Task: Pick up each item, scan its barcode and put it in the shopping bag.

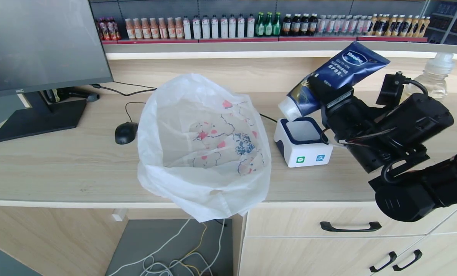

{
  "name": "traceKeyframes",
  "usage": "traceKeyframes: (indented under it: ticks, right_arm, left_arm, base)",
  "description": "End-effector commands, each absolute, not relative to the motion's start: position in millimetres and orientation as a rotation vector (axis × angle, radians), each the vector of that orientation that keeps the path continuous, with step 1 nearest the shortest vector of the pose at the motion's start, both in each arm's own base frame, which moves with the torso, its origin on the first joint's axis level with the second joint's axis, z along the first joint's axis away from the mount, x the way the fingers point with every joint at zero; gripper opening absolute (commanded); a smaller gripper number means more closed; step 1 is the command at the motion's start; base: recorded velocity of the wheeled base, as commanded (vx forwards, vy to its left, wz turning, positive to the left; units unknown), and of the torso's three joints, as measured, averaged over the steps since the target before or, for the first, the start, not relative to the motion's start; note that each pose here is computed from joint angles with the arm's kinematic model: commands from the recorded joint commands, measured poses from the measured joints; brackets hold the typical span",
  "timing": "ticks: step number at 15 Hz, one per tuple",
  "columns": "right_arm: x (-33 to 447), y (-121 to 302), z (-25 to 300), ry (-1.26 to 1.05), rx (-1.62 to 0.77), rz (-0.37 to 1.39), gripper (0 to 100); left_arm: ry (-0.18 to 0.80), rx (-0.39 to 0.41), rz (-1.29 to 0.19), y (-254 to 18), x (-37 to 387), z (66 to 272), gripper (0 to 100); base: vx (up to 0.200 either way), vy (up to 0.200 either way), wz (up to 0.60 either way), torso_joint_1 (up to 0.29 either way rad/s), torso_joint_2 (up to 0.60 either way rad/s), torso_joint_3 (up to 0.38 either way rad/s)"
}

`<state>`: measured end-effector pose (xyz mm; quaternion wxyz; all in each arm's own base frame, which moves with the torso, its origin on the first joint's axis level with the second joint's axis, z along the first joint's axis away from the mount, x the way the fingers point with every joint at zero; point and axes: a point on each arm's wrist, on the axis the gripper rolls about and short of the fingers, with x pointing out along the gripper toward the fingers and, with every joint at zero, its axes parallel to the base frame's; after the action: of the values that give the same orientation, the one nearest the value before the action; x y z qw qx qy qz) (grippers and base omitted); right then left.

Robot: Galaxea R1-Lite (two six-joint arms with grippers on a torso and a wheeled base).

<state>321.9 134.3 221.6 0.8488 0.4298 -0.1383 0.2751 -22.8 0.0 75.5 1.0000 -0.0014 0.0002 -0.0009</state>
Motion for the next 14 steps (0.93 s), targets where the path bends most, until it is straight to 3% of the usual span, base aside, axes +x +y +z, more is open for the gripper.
traceKeyframes:
  ticks: [1,7,14]
  right_arm:
    - [321,134,223,-0.289,0.907,0.593,0]
    - [298,123,239,-0.149,1.034,0.582,0]
    - [308,123,215,-0.038,1.07,0.534,0]
  left_arm:
    - [0.0,-0.003,-0.002,0,-23,75,100]
    - [0.0,-0.003,-0.002,0,-23,75,100]
    - [0.0,-0.003,0.0,0,-23,75,100]
  base:
    - [0.0,0.0,0.0,0.0,0.0,0.0]
    - [0.0,0.0,0.0,0.0,0.0,0.0]
    - [0.0,0.0,0.0,0.0,0.0,0.0]
